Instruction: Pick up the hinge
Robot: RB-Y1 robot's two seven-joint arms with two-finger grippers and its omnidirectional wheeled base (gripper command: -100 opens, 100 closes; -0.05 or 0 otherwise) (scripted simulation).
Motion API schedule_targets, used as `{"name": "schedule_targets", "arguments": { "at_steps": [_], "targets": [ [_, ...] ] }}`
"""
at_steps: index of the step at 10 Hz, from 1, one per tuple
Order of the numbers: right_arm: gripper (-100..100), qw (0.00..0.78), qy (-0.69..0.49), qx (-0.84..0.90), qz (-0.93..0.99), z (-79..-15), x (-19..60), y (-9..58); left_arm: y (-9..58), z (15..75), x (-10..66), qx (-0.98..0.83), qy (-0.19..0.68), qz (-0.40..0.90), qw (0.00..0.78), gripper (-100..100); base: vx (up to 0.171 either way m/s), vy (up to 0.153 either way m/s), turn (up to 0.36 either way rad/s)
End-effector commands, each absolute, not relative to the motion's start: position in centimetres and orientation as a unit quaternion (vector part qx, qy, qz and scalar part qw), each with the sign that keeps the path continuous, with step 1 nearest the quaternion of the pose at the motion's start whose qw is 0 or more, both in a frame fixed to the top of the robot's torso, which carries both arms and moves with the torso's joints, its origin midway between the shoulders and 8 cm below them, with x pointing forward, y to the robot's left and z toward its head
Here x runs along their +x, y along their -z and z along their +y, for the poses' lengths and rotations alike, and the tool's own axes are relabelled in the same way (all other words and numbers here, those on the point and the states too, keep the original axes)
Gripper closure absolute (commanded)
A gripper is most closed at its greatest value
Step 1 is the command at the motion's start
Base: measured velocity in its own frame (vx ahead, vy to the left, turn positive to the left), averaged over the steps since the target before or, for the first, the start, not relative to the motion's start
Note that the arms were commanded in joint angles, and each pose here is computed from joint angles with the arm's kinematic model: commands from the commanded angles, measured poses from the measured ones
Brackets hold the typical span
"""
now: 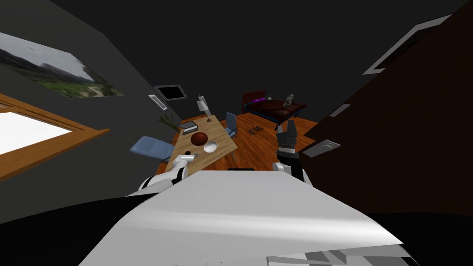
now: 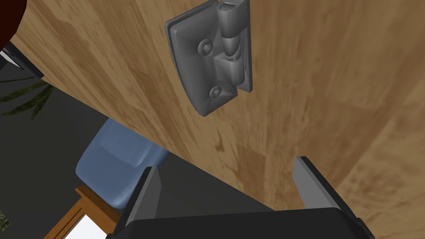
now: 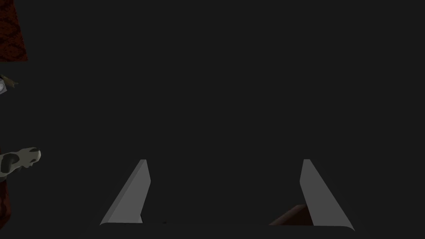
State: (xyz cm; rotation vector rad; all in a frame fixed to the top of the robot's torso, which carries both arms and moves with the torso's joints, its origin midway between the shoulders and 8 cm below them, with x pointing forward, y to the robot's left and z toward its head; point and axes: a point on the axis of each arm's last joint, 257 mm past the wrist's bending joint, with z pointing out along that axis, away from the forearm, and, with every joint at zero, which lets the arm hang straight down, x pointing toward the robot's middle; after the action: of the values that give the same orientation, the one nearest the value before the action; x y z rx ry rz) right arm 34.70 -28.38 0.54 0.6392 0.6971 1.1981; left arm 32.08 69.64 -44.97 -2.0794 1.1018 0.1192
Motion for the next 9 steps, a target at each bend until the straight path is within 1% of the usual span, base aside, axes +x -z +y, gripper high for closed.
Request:
{"name": "schedule_targets", "arguments": {
  "at_steps": [1,5,6,9],
  "targets": [
    [0,0.723,-0.543,0.289,0.316,-28.4,34.7,-0.5,45.4,69.6,31.4,-0.822,-0.054,0.427,0.374,-100,0.026,-0.001,-0.048],
    [0,0.723,-0.543,0.289,0.316,-28.4,34.7,-0.5,46.2,69.3,30.2,-0.841,-0.069,0.408,0.348,-100,0.022,0.003,-0.087],
    [0,0.723,-0.543,0.289,0.316,-28.4,34.7,-0.5,46.6,69.1,29.8,-0.85,-0.075,0.399,0.336,-100,0.029,0.01,-0.185],
    [0,0.723,-0.542,0.289,0.316,-28.4,34.7,-0.5,46.7,68.9,29.6,-0.852,-0.077,0.397,0.332,-100,0.011,0.007,-0.025]
  ]
}}
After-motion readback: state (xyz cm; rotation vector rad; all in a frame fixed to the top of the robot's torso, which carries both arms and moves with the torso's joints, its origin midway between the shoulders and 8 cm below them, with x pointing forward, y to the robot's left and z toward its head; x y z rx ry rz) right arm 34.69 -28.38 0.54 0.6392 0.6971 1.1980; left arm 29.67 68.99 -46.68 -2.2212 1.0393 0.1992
